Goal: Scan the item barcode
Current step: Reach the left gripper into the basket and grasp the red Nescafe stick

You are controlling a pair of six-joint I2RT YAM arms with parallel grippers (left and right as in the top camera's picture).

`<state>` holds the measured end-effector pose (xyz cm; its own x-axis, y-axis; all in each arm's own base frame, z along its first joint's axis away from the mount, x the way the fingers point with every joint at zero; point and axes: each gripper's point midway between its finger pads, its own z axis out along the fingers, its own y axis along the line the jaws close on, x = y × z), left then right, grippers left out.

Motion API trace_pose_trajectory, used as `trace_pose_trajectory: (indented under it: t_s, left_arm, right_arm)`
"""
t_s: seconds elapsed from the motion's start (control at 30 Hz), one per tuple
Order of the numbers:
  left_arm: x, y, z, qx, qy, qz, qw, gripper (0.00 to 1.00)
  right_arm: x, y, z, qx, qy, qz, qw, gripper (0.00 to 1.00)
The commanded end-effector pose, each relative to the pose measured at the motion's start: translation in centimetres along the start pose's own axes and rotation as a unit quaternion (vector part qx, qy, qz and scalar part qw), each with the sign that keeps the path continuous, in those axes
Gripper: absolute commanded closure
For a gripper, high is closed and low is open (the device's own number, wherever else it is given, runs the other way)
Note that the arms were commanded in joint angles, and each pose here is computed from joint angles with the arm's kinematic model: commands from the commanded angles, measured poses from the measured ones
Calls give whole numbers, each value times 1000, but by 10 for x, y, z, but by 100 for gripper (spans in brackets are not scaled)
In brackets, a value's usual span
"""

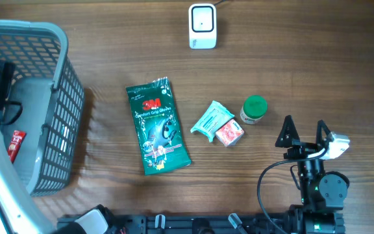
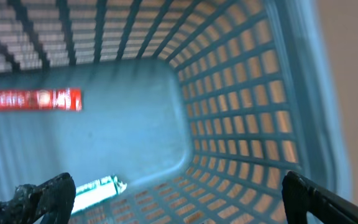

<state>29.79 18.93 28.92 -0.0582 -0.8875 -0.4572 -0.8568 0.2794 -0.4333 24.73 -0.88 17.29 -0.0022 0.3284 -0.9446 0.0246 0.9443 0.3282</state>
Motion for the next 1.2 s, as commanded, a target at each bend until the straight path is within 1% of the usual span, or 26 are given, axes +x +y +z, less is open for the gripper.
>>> trace_pose_trajectory:
  t_s: [0.0,0.03,0.17,0.27,0.47,0.73,0.83,0.93,1.07,1.17]
  left_arm:
    - [9,28,33,-83,14,-113,990,0]
    - [7,42,42,-123,-1,-136,983,0]
    - [12,79,60,-213,-30,-178,960,0]
    - [15,113,72,-279,-80,-208,934,0]
    - [10,154,91,-327,-146,-215,909,0]
    - [6,188,110,-373,-136,-236,887,0]
    - [12,195,122,-393,-119,-218,886,1]
    - [18,202,134,-410,-108,-209,881,9]
    - [27,211,149,-433,-96,-197,874,13]
    - [26,221,154,-459,-107,-177,864,19]
  right_arm:
    - [-1,0,0,1,-3,-8,1000,0]
    - [-1,0,0,1,-3,-8,1000,0]
    - [-1,0,0,1,-3,-8,1000,0]
    - [-1,0,0,1,-3,-8,1000,0]
    - [-1,0,0,1,-3,-8,1000,0]
    - [-1,0,0,1,-3,-9,1000,0]
    - [-1,0,0,1,-3,-8,1000,1]
    - [-1,0,0,1,-3,-8,1000,0]
    - [-1,0,0,1,-3,-9,1000,0]
    - [-1,0,0,1,-3,-8,1000,0]
